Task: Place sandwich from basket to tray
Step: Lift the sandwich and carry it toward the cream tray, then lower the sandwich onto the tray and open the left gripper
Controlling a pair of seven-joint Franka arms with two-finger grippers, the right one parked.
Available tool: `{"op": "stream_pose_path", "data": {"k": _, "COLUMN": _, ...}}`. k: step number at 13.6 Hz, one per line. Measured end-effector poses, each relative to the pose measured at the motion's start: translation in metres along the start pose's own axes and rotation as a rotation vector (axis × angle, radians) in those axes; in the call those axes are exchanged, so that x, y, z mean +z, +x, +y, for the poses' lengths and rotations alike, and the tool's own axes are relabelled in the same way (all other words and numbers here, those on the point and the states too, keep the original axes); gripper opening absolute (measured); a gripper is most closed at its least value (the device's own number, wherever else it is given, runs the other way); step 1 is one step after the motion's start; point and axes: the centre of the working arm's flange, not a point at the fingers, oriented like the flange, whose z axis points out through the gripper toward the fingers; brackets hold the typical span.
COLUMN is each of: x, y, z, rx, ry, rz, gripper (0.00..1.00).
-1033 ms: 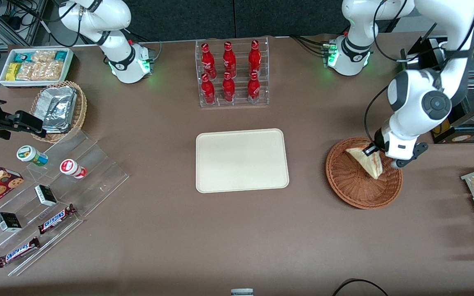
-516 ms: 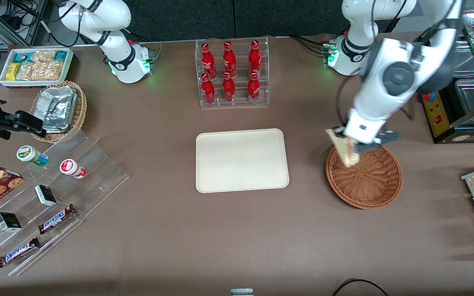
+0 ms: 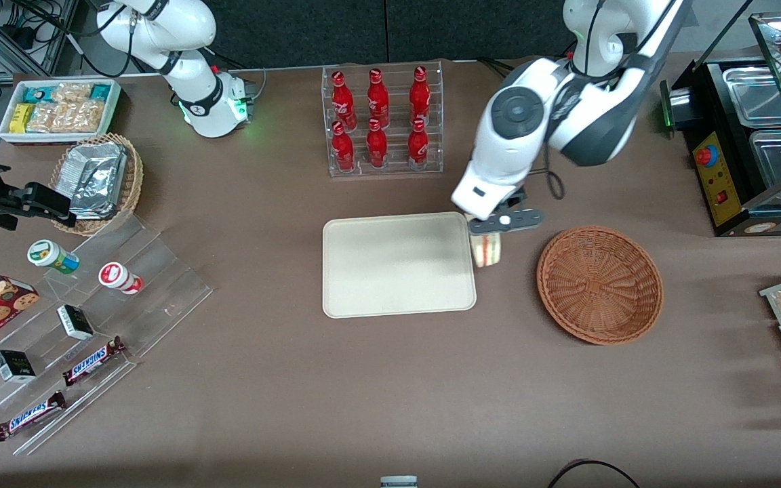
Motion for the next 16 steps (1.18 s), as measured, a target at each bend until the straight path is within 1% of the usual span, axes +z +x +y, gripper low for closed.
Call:
{"op": "stream_pose_path", "data": {"k": 2, "x": 0.016, "y": -0.008, "z": 0.036, "rx": 0.049, "ry": 0.006, "rz": -0.007, "gripper": 0.15}}
{"op": "stream_pose_path", "data": {"k": 3, "x": 0.027, "y": -0.012, "z": 0.054, "rx": 0.06, "ry": 0.015, "rz": -0.005, "gripper": 0.15}}
{"op": "stream_pose_path", "data": {"k": 6, "x": 0.068, "y": -0.019, "z": 0.102, "rx": 0.061, "ry": 0.054, "rz": 0.017, "gripper": 0.15}}
{"op": "stream_pose_path", "data": {"k": 8, "x": 0.095, "y": -0.02, "z": 0.127, "rx": 0.065, "ry": 0.066, "rz": 0.023, "gripper": 0.15}}
{"op": "stream_pose_path", "data": {"k": 9, "x": 0.107, "y": -0.02, "z": 0.136, "rx": 0.07, "ry": 0.068, "rz": 0.02, "gripper": 0.15}}
{"op": "stream_pose_path", "data": {"k": 11, "x": 0.122, "y": -0.018, "z": 0.15, "rx": 0.075, "ry": 0.059, "rz": 0.006, "gripper": 0.15}}
{"op": "stream_pose_path", "data": {"k": 13, "x": 0.133, "y": -0.014, "z": 0.159, "rx": 0.077, "ry": 0.055, "rz": 0.001, "gripper": 0.15}}
{"op": "stream_pose_path", "data": {"k": 14, "x": 0.14, "y": -0.013, "z": 0.163, "rx": 0.077, "ry": 0.063, "rz": 0.003, "gripper": 0.15}}
{"op": "stream_pose_path", "data": {"k": 16, "x": 0.155, "y": -0.015, "z": 0.171, "rx": 0.084, "ry": 0.076, "rz": 0.027, "gripper": 0.15}}
